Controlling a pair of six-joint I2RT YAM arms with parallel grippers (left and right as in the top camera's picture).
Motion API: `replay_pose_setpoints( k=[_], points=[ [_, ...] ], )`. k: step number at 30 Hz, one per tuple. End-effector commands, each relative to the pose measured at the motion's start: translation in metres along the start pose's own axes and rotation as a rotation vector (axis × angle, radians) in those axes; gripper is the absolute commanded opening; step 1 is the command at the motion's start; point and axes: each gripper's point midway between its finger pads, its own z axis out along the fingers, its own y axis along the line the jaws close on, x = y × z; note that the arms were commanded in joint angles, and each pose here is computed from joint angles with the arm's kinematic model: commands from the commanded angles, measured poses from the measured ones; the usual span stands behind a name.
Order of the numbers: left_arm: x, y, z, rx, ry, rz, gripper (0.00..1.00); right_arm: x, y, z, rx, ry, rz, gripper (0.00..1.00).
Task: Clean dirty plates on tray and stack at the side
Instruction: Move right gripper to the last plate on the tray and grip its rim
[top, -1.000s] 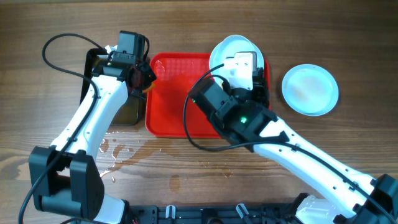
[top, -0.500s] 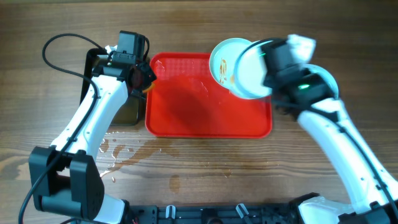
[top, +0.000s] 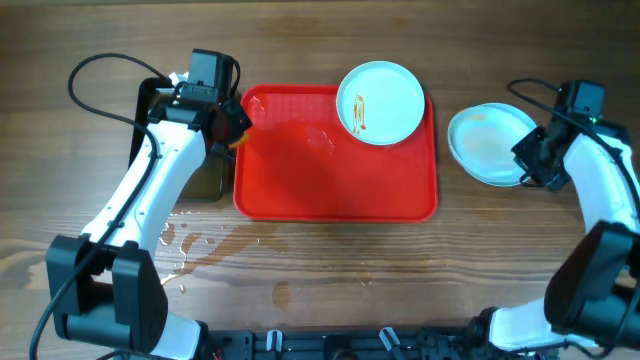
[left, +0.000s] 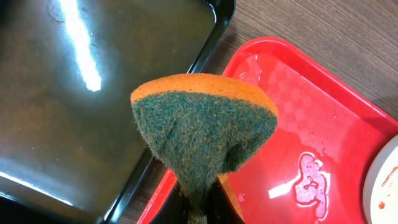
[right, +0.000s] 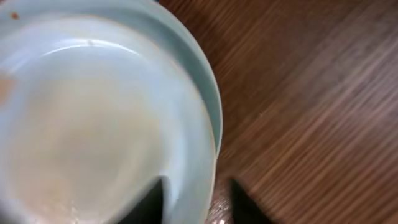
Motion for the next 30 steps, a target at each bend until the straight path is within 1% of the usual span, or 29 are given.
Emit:
replay_pose_setpoints(
  k=[1,3,4,6,8,10,11,13,14,15,19,21,22,23,24,25,26,30],
  points=[
    [-0.002,-0.005,-0.003,0.018,-0.006,-0.013,0.04,-0.005,0.015,-0.004,-0.066,0.005,-0.038,0.48],
    [-0.002,-0.005,-0.003,0.018,-0.006,-0.013,0.04,-0.018,0.029,-0.023,-0.122,-0.013,-0.053,0.49],
    [-0.002,-0.005,-0.003,0.018,-0.006,-0.012,0.04,-0.022,0.041,-0.034,-0.180,-0.016,-0.087,0.49],
    [-0.002,-0.005,-0.003,0.018,-0.006,-0.012,0.04,-0.021,0.089,-0.066,-0.388,-0.009,-0.198,0.52],
    [-0.002,-0.005,-0.003,0.018,-0.007,-0.013,0.04,-0.008,0.133,-0.085,-0.523,-0.019,-0.280,0.58],
    [-0.002,-0.005,-0.003,0.018,-0.006,-0.013,0.04,0.017,0.168,-0.087,-0.550,-0.020,-0.348,0.61],
    [-0.002,-0.005,-0.003,0.018,-0.006,-0.013,0.04,0.040,0.196,-0.069,-0.484,-0.041,-0.371,0.64],
    [-0.002,-0.005,-0.003,0.018,-0.006,-0.012,0.04,0.053,0.214,-0.048,-0.451,-0.051,-0.387,0.66],
    [-0.002,-0.005,-0.003,0.018,-0.006,-0.009,0.04,0.059,0.224,-0.032,-0.441,-0.048,-0.389,0.68],
    [-0.002,-0.005,-0.003,0.018,-0.006,-0.009,0.04,0.064,0.231,-0.016,-0.437,-0.036,-0.391,0.68],
    [-0.002,-0.005,-0.003,0.018,-0.006,-0.009,0.04,0.070,0.233,0.020,-0.386,0.004,-0.397,0.68],
    [-0.002,-0.005,-0.003,0.018,-0.006,-0.009,0.04,0.073,0.231,0.028,-0.371,0.019,-0.400,0.62],
    [-0.002,-0.005,-0.003,0.018,-0.006,-0.008,0.04,0.075,0.230,0.031,-0.364,0.027,-0.401,0.56],
    [-0.002,-0.005,-0.003,0.019,-0.005,-0.007,0.04,0.078,0.229,0.034,-0.357,0.041,-0.404,0.45],
    [-0.001,-0.006,-0.003,0.022,-0.003,-0.005,0.04,0.085,0.228,0.035,-0.361,0.070,-0.411,0.27],
    [0.000,-0.008,-0.003,0.024,-0.002,-0.001,0.04,0.093,0.228,0.034,-0.369,0.103,-0.424,0.12],
    [0.001,-0.009,-0.003,0.025,-0.002,0.002,0.04,0.105,0.225,0.033,-0.367,0.147,-0.436,0.06],
    [0.006,-0.015,-0.004,0.034,0.003,0.020,0.04,0.162,0.201,0.021,-0.292,0.338,-0.529,0.04]
  ],
)
